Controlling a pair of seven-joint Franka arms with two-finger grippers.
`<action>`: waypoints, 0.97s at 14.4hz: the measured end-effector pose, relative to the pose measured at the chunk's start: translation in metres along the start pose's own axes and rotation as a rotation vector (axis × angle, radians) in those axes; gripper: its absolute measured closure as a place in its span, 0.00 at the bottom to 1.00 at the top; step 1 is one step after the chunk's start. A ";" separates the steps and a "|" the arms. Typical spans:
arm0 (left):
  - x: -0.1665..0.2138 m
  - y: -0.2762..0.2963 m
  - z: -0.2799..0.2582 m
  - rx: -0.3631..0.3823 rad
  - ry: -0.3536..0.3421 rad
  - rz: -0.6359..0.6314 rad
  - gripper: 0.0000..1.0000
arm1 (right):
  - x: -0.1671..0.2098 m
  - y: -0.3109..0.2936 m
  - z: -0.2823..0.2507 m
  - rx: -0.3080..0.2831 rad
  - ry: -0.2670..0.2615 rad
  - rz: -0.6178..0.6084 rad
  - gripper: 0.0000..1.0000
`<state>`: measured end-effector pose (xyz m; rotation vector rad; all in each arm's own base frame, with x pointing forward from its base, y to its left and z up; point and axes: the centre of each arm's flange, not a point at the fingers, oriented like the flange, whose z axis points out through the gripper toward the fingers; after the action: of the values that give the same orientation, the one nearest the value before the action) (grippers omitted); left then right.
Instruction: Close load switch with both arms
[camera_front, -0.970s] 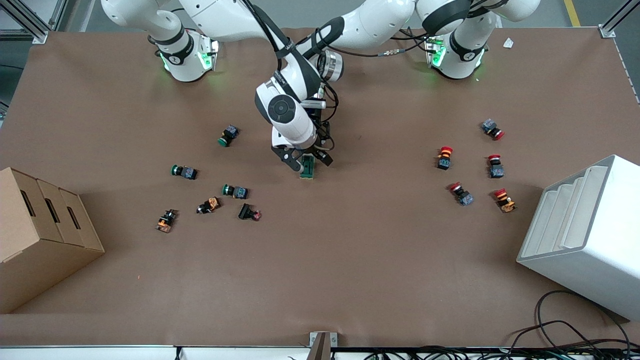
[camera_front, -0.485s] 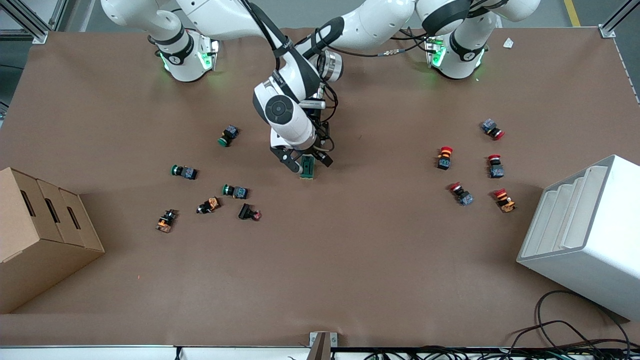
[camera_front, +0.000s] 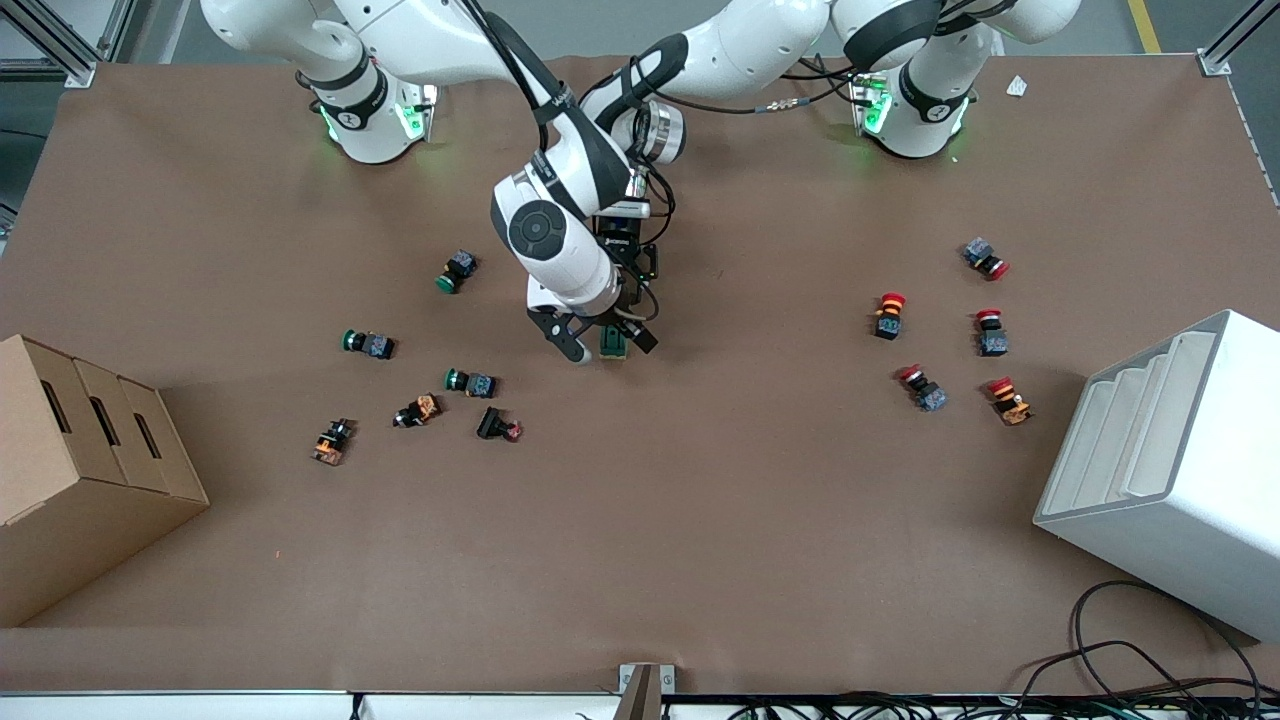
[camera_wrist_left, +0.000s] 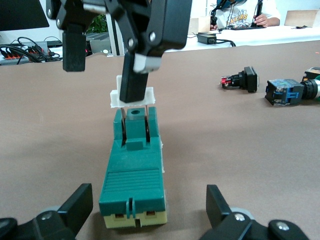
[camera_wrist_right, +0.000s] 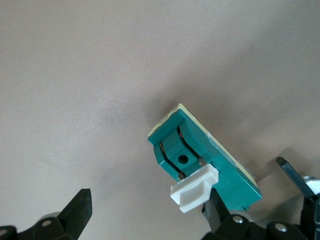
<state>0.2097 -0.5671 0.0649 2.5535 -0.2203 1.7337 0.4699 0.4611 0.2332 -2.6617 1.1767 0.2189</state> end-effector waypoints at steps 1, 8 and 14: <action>0.000 0.000 0.000 0.000 0.000 0.000 0.00 | 0.000 -0.002 0.004 0.000 0.001 0.000 0.00; -0.003 0.000 0.000 0.000 -0.003 0.003 0.00 | 0.022 -0.026 0.006 0.041 0.011 0.022 0.00; -0.002 0.002 0.003 0.003 -0.001 -0.003 0.00 | 0.039 -0.037 -0.004 0.055 0.009 0.018 0.00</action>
<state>0.2112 -0.5687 0.0619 2.5558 -0.2137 1.7324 0.5240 0.4567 0.2333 -2.6082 1.1925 0.1747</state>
